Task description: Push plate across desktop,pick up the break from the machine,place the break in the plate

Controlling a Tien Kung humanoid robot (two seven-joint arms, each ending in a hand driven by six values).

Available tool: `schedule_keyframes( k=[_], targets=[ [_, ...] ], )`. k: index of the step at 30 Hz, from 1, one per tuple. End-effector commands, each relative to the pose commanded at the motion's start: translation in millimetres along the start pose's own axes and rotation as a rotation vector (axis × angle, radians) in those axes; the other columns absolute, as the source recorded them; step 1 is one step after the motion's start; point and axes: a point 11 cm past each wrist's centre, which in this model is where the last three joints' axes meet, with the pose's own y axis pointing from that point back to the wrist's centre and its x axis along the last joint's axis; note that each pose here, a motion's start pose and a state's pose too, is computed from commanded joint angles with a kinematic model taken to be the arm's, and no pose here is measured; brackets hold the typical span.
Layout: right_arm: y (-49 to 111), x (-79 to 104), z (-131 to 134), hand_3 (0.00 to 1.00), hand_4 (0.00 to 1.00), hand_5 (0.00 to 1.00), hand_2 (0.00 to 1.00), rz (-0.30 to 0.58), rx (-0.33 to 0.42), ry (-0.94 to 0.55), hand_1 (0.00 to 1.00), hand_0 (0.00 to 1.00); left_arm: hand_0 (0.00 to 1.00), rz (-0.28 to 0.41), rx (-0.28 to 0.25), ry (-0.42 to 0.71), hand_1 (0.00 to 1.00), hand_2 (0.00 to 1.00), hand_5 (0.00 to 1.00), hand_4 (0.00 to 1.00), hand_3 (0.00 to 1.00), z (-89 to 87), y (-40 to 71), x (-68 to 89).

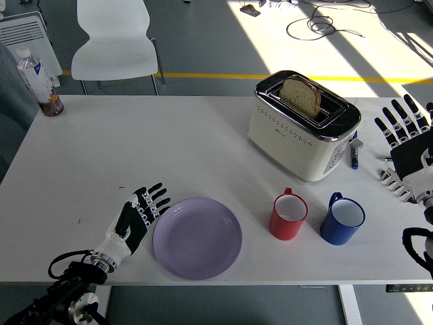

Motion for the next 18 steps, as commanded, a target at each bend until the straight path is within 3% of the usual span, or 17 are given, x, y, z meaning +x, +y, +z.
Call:
schedule_keyframes(
  k=[12,15,18],
  targets=[
    [0.2,0.2,0.8,0.8,0.528,0.901,0.799,0.001,-0.001,0.0,0.798,0.841,0.812,0.015,-0.028,-0.001,0.855,0.913,0.998,0.525,0.882,6.2,-5.3,0.1],
    [0.4,-0.2,1.4,0.8,0.528,0.901,0.799,0.001,-0.002,0.002,0.798,0.841,0.812,0.056,-0.078,-0.012,0.855,0.913,0.998,0.525,0.882,14.8,-6.6,3.4],
    [0.7,-2.1,0.3,0.799,0.529,0.899,0.8,-0.004,-0.001,0.023,0.799,0.841,0.815,0.128,-0.161,-0.029,0.859,0.912,0.998,0.53,0.877,30.4,-6.5,9.8]
  ],
)
